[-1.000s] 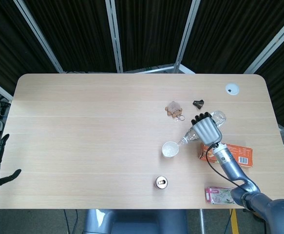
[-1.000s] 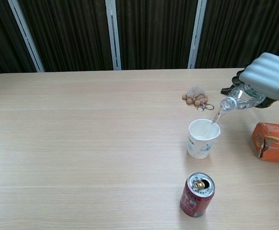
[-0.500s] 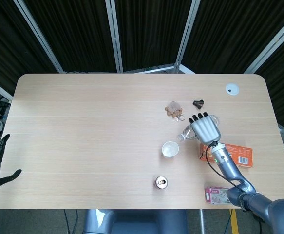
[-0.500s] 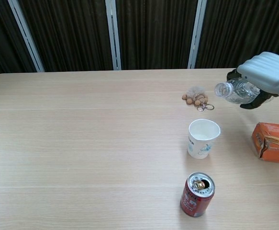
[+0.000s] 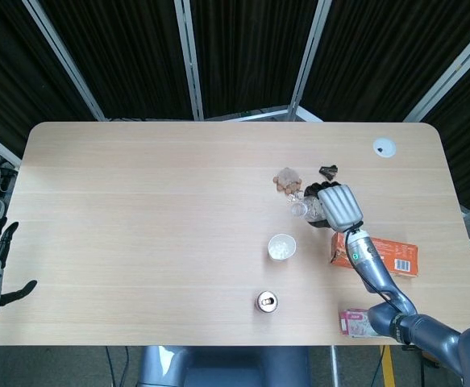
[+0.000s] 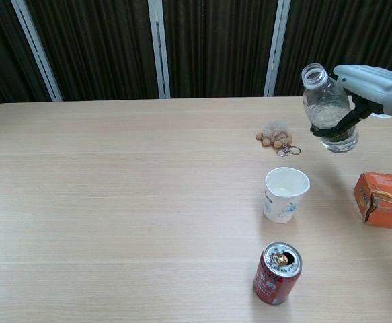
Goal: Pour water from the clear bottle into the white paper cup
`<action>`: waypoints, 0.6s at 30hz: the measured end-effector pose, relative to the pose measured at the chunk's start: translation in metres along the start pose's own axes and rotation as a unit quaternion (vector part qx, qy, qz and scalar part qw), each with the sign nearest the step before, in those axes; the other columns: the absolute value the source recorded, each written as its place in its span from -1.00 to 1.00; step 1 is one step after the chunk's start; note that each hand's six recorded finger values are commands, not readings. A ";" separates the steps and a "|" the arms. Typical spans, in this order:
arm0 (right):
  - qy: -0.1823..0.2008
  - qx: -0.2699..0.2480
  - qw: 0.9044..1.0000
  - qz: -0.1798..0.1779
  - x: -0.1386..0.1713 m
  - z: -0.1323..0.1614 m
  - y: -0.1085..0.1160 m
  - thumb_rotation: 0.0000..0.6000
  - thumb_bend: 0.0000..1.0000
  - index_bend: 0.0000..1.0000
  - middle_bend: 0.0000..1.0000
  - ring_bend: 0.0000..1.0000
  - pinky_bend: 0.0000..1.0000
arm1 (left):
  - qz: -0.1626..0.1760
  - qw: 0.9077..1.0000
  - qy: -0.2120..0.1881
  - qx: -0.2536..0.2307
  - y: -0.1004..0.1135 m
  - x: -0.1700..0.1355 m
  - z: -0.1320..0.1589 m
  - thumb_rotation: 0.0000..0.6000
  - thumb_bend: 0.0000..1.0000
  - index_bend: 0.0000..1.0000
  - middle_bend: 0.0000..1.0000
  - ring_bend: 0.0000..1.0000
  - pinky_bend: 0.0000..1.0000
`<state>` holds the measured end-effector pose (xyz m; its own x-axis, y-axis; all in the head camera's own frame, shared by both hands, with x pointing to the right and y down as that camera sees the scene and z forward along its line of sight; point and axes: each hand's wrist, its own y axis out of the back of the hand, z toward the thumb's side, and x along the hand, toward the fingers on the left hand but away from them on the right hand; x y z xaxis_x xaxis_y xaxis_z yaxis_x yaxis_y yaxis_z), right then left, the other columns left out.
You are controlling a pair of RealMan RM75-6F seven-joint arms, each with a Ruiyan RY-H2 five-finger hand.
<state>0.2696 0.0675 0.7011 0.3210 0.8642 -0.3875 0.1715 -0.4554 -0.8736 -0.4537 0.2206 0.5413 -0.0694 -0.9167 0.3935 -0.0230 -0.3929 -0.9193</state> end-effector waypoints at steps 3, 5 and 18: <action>-0.003 -0.082 0.997 0.014 -0.003 0.001 -0.004 1.00 0.38 -0.01 0.28 0.12 0.00 | -0.004 1.000 0.001 0.001 -0.002 0.001 0.000 1.00 -1.00 -1.00 -1.00 -1.00 -1.00; -0.004 -0.132 0.991 0.023 -0.004 0.002 -0.006 1.00 0.38 0.00 0.28 0.12 0.00 | -0.006 1.000 0.002 0.002 -0.002 0.002 0.000 1.00 -1.00 -1.00 -1.00 -1.00 -1.00; -0.010 -0.294 0.954 0.054 -0.018 0.011 -0.031 1.00 0.39 -0.01 0.28 0.12 0.00 | -0.012 1.000 0.004 0.003 -0.005 0.004 0.000 1.00 -1.00 -1.00 -1.00 -1.00 -1.00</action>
<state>0.2484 0.0687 0.7319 0.3501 0.8066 -0.4762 0.6332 -0.5784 -0.5142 -0.4539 0.2186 0.5479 -0.0777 -0.9062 0.4157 -0.0183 -0.4156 -0.9094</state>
